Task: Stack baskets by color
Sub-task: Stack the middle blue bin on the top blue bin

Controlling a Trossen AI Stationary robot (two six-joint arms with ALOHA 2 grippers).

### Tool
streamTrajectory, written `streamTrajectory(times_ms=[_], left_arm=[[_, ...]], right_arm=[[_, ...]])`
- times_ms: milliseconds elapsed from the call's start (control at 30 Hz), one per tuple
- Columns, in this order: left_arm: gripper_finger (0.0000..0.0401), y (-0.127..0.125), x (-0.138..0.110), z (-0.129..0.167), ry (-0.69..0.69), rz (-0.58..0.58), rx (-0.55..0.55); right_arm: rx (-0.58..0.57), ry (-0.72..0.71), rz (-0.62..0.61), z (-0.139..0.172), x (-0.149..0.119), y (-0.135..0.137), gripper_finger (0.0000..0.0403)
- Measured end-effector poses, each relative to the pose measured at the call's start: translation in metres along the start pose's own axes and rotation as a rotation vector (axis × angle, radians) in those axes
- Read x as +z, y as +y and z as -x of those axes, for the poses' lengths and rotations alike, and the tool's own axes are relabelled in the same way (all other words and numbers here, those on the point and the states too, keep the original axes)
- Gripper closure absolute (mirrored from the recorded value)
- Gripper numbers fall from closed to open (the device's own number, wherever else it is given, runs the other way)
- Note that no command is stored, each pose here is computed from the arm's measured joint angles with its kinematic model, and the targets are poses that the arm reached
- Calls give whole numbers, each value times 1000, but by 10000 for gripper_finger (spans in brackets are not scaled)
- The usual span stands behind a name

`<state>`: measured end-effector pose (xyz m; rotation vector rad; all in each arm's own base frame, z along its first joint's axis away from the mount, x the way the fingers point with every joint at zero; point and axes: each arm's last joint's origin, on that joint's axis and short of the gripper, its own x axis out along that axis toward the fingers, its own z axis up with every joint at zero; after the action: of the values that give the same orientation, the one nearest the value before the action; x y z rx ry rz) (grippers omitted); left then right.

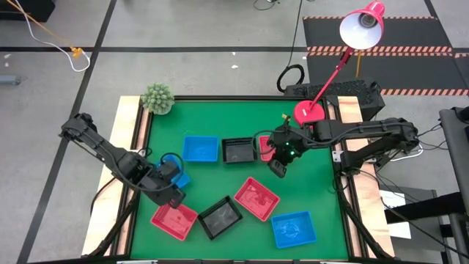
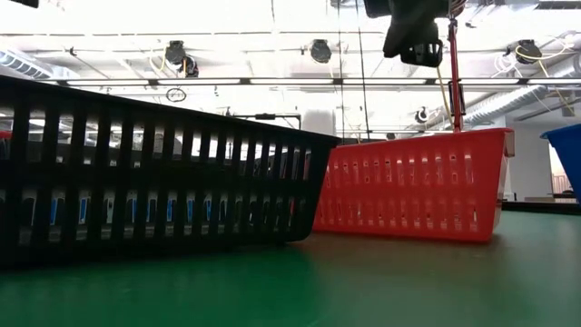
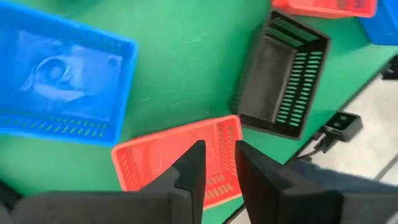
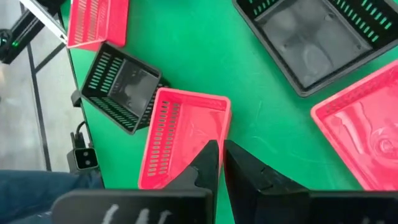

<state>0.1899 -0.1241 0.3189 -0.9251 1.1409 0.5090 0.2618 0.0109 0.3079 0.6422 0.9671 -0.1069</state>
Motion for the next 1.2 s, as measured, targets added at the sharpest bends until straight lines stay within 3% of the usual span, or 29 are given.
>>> streamTrajectory(times_ms=[133,433,567,667,800,900,1100,1200], left_arm=[[302,3,3,0,10,97,29],[302,3,3,0,52,81,29],[302,10,8,0,59,136,98],[302,13,13,-1,61,81,124],[299,28,24,1,117,134,267],[283,38,38,0,129,171,340],[217,57,70,-14,173,31,367],[188,76,86,-25,206,37,412]], right_arm=[[18,6,-20,4,-3,3,385],[63,11,-39,9,-22,27,385],[82,28,-10,8,-29,35,385],[90,37,17,8,-33,38,385],[75,20,39,7,-35,41,385],[83,28,51,7,-37,43,385],[90,36,77,7,-39,45,385],[94,32,50,9,-39,45,385]])
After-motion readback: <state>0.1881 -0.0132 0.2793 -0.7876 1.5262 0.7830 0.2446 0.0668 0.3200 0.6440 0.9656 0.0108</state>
